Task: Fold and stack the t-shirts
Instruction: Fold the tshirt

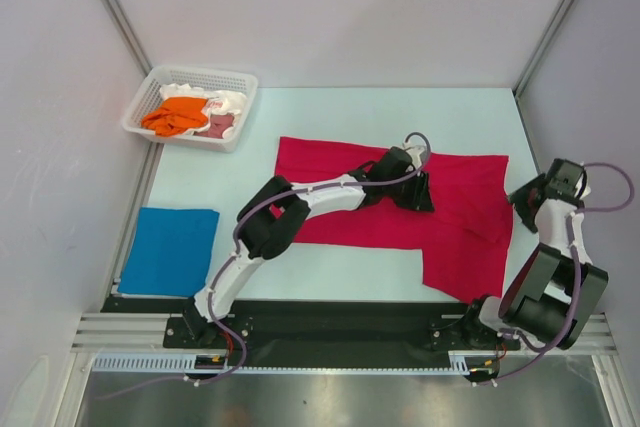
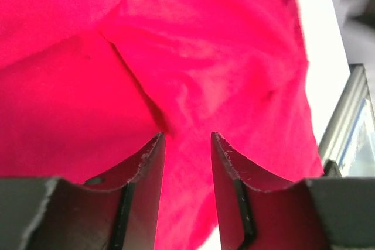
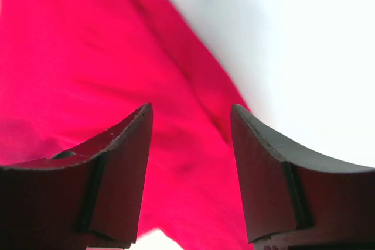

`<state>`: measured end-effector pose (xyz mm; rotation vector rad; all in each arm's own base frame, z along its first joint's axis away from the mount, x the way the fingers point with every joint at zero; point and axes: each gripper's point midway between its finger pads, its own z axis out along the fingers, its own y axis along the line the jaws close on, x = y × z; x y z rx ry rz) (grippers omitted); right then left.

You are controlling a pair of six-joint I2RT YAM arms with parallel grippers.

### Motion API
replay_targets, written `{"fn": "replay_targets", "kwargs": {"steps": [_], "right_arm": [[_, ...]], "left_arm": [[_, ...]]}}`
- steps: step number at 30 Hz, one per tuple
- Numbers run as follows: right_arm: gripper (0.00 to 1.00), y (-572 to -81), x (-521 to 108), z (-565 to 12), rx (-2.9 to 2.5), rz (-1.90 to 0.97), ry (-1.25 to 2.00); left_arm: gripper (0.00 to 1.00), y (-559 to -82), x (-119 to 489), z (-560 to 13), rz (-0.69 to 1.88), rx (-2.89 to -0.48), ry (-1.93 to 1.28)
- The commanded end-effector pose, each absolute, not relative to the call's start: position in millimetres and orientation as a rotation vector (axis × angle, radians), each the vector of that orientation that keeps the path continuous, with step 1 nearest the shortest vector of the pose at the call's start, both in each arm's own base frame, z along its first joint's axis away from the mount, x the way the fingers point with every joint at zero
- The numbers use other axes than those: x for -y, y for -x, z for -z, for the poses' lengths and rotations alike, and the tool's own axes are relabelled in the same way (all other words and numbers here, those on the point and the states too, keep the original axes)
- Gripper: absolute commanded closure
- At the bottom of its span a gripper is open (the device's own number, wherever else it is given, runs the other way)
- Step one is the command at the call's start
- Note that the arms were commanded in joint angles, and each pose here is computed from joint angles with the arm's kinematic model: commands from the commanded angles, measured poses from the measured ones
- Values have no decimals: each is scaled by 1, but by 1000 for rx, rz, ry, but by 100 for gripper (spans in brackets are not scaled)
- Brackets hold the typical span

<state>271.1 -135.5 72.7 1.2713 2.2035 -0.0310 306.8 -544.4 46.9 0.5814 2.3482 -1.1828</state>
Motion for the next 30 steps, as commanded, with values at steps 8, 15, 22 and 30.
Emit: {"fn": "replay_targets", "kwargs": {"steps": [8,15,22,30], "right_arm": [[40,-423,148,-114,-2070,-111,-887],[31,-478,152,-87,-2120,-123,-823],[47,-490,149,-67,-2147,-167,-828],[50,-485,160,-58,-2174,-94,-863]], "left_arm": [[58,-406,448,-148,1075,-2139,-473],[56,-493,351,-111,828,-2227,-271],[57,-523,282,-58,759,-2334,-65],[57,-522,250,-43,702,-2361,19]]}}
